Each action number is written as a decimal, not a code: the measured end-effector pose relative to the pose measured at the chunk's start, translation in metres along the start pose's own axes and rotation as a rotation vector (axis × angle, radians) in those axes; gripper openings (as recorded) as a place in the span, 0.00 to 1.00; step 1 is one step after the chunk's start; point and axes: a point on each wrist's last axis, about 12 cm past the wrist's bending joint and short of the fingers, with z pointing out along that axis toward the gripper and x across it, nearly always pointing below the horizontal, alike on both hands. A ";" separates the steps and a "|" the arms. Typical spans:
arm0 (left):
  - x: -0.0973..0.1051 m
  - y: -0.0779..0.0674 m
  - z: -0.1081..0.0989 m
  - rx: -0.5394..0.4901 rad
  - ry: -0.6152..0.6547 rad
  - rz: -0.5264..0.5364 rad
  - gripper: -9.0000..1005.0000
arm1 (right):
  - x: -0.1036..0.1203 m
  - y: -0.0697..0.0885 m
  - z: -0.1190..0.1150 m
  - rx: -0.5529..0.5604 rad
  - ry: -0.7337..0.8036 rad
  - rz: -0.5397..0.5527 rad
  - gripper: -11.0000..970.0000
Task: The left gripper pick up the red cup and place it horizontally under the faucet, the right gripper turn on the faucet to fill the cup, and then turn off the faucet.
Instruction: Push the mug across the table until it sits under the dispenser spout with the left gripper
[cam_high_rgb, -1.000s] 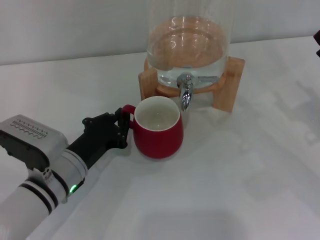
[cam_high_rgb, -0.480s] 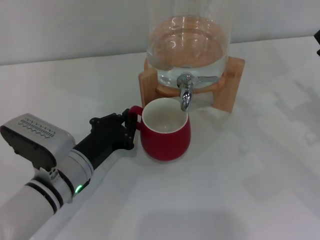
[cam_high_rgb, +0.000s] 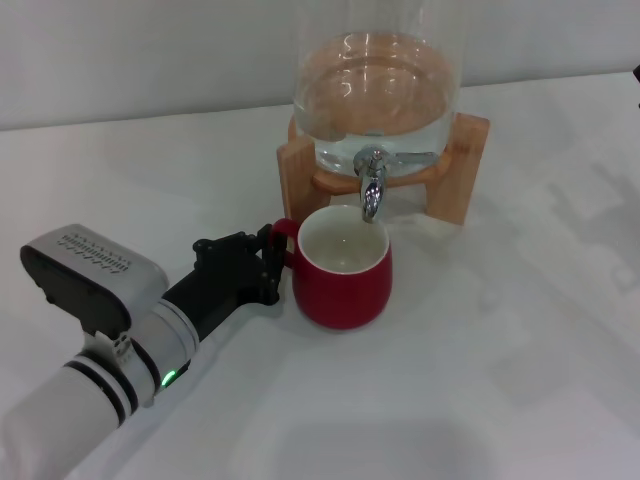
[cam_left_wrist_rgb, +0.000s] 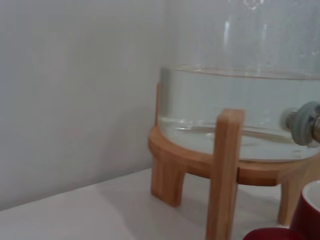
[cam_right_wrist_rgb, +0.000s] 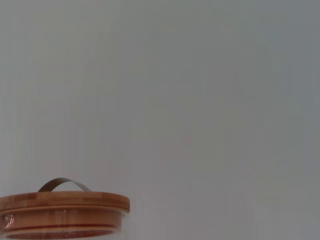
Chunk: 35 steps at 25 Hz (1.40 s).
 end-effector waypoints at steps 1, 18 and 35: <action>0.000 -0.001 0.001 0.006 0.003 0.005 0.15 | 0.000 0.000 0.000 0.000 0.000 0.000 0.79; -0.004 -0.004 0.009 0.032 0.039 0.032 0.16 | 0.000 0.000 0.000 0.002 -0.001 0.000 0.79; -0.005 -0.004 0.012 0.032 0.056 0.042 0.17 | 0.000 0.000 -0.001 0.001 -0.002 0.000 0.79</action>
